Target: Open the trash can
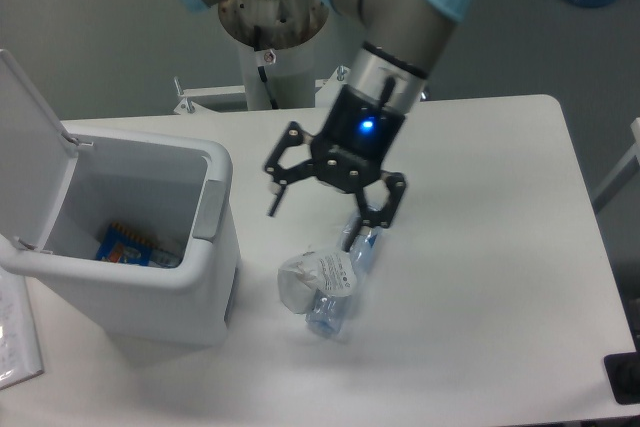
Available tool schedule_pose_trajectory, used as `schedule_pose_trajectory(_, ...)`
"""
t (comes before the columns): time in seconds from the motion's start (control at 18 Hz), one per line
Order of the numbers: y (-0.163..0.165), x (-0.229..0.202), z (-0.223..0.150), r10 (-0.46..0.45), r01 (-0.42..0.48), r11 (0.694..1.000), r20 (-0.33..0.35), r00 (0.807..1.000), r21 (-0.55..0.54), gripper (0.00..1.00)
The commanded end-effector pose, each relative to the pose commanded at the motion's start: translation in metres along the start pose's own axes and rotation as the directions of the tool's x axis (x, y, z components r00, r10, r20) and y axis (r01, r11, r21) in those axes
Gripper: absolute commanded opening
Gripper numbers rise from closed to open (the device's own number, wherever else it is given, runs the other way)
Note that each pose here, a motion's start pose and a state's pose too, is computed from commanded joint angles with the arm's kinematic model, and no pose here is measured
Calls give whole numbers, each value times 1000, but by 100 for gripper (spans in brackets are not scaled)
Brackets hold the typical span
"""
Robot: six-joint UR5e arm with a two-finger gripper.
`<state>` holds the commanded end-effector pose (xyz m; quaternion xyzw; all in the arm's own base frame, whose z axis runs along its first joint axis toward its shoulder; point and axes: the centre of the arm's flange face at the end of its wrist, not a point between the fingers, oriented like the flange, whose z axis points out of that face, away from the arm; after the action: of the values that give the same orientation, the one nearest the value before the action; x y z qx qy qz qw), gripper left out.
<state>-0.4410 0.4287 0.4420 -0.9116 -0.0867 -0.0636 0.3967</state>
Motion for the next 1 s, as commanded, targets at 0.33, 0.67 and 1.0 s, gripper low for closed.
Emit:
schedule_pose_trajectory(0.33,18,-68,3,130,-87,971,184,974,-221,100)
schedule_pose_trajectory(0.67,18,-136,23,251,-119,887,251,935,-445,100)
schedule_pose_trajectory(1.0,24,-157,16,432,-282,716,88,898,-639,100)
